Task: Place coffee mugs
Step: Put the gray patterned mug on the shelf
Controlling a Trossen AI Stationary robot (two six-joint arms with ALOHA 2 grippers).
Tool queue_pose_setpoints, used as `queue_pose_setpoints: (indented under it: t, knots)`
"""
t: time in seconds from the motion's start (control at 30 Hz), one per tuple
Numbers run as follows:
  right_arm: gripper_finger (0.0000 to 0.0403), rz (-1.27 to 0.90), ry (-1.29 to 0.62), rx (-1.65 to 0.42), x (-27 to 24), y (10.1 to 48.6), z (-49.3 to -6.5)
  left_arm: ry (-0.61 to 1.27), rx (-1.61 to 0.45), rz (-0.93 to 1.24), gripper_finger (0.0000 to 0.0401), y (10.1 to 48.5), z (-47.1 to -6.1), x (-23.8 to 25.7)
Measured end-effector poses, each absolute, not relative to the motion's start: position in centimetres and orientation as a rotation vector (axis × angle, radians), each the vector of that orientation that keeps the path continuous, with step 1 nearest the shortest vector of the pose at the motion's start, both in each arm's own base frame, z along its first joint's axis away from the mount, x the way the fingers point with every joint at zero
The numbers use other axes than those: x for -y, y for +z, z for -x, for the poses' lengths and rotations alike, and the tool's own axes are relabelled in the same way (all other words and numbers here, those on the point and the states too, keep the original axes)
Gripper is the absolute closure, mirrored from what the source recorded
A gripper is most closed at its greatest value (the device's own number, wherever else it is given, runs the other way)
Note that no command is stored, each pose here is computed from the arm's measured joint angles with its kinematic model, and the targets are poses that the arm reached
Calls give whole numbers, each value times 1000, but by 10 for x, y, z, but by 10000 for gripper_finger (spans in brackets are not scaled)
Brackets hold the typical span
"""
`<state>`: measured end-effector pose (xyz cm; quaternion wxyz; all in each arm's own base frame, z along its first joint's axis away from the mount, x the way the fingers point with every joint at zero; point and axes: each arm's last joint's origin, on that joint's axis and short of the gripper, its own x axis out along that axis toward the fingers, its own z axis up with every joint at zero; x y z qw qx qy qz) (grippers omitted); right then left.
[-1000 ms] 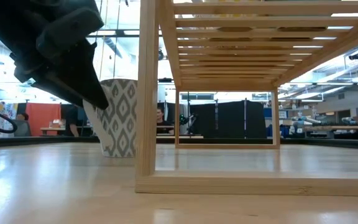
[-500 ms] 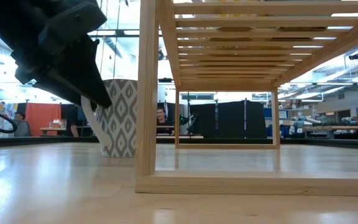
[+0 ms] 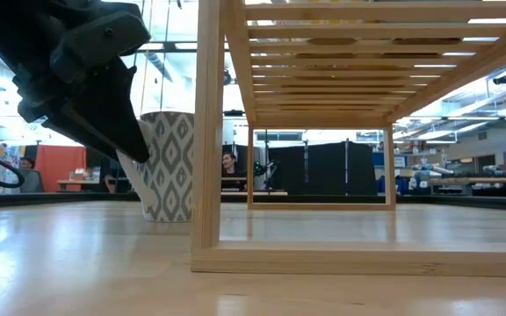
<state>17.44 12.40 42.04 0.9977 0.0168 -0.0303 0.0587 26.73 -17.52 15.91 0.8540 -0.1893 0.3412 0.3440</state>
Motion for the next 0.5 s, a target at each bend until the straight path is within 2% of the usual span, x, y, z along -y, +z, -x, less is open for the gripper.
queue_pose_setpoints:
  t: [0.2,0.5]
  knots:
    - [243,-34,118,61,-124,420,-174,725,-717,401,285,159,-267,175]
    - [244,-33,118,61,-124,420,-174,724,-718,397,322,159,-267,175]
